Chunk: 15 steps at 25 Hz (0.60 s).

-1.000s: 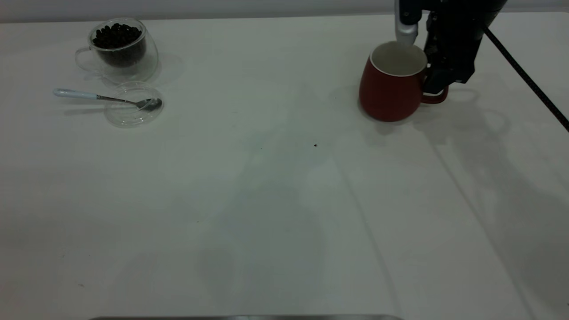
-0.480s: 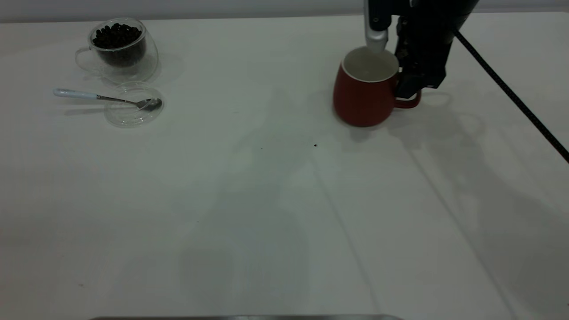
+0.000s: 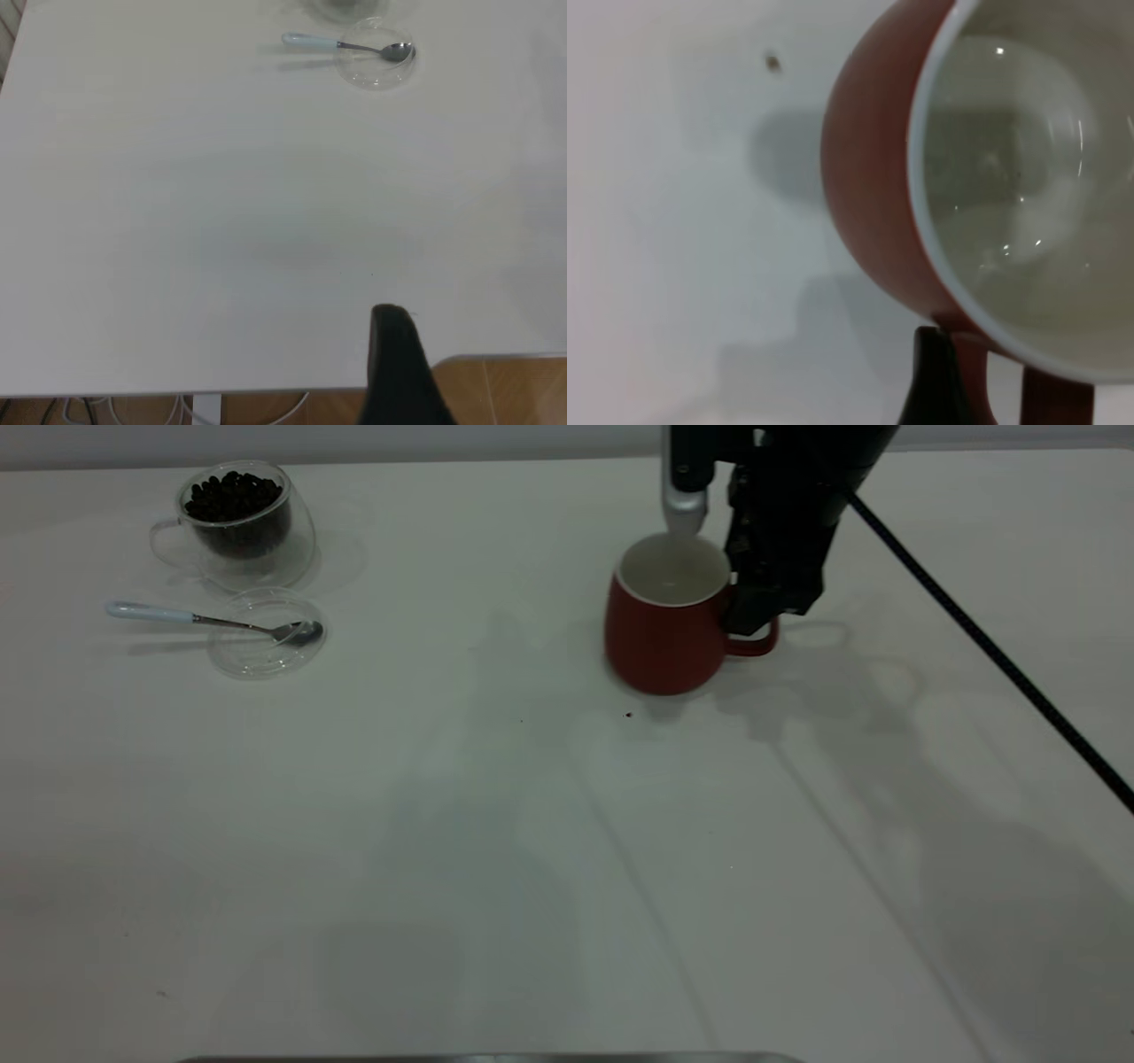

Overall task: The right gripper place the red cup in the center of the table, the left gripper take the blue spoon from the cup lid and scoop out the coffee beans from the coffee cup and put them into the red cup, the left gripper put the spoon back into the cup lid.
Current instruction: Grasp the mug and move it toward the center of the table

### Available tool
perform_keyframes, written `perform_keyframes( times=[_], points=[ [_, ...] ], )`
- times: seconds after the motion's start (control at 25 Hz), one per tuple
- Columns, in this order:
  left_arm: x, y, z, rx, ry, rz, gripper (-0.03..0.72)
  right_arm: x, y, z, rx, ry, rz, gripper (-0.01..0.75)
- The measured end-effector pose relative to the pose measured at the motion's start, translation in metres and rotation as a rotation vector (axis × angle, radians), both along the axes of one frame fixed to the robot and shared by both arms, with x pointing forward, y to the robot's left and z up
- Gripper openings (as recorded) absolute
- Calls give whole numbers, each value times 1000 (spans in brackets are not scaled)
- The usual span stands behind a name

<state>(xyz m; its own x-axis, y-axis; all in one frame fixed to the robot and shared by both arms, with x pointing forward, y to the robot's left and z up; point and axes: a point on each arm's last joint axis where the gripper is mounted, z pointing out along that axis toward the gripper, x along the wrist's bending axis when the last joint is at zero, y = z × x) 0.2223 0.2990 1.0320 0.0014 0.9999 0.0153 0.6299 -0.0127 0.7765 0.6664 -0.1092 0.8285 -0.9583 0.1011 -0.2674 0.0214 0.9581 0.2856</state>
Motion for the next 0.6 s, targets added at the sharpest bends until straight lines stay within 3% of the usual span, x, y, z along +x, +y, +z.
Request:
perform_keyframes(
  times=[0.6],
  points=[
    [0, 0, 0, -1, 0, 1, 518, -14, 41, 6, 105, 36, -11, 590]
  ],
)
